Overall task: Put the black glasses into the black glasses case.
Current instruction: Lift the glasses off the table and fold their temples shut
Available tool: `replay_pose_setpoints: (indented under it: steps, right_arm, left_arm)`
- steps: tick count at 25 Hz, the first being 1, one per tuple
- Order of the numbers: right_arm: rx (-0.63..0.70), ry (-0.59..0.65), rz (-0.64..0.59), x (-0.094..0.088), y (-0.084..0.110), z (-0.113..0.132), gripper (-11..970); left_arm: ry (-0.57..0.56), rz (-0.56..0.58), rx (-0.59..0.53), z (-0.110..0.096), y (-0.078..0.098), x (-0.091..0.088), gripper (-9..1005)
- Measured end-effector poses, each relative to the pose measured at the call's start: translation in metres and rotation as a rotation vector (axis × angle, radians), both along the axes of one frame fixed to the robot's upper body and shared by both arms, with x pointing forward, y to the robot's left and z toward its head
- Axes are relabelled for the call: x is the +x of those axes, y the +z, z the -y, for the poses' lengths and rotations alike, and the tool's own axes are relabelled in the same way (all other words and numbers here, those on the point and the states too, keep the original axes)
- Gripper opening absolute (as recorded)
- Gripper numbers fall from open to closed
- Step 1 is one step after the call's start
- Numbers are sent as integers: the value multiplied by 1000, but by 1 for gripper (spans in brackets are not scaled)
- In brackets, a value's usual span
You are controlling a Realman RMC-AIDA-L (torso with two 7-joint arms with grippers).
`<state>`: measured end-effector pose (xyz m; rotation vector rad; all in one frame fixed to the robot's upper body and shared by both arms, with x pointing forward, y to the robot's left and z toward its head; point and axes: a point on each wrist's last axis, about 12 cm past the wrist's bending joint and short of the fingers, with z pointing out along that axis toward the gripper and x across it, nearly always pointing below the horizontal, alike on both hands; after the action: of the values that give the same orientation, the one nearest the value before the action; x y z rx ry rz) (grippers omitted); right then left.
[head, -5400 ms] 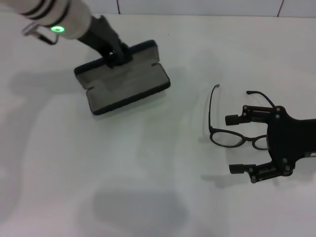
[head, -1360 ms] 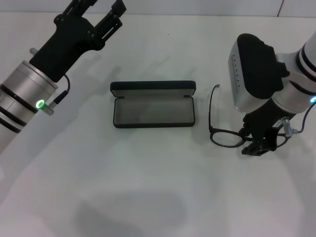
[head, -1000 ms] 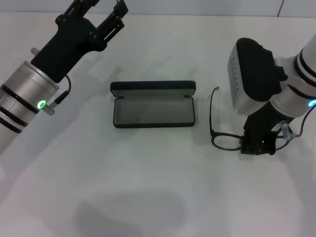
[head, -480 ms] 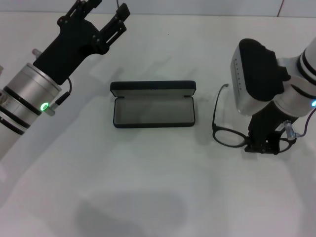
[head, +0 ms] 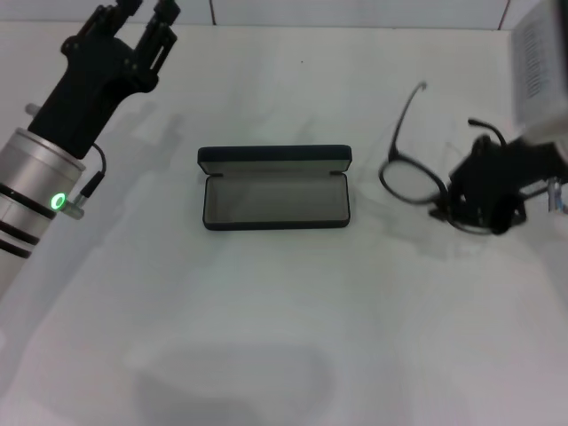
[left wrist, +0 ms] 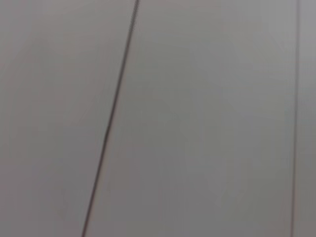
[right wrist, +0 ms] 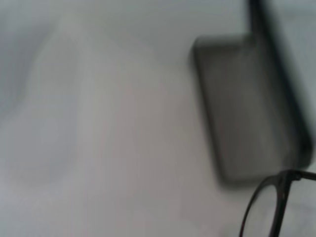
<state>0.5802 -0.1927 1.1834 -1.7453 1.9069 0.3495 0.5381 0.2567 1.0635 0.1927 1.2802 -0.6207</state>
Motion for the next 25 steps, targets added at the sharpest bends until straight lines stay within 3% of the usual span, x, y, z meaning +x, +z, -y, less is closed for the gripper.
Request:
replay_pose_setpoints:
  steps: [3, 6, 8, 10, 11, 16, 25]
  right_arm:
    - [199, -14, 55, -4, -2, 15, 102]
    - [377, 8, 122, -11, -13, 27, 102]
    - [467, 37, 161, -16, -21, 32, 103]
    - [531, 81, 213, -20, -30, 36, 103]
    - [545, 96, 227, -21, -33, 37, 103]
    - [568, 167, 275, -22, -45, 33, 103]
    - [588, 293, 338, -23, -46, 24, 103]
  left_arm:
    - [12, -22, -49, -3, -1, 0, 513]
    - [-39, -37, -68, -1, 2, 2, 554]
    - [-134, -36, -50, 5, 8, 5, 581]
    - [-261, -23, -19, 13, 18, 9, 738]
    - [-327, -19, -2, 16, 24, 11, 816]
    - [-590, -39, 71, 27, 53, 20, 854]
    - [-841, -105, 146, 54, 76, 33, 892]
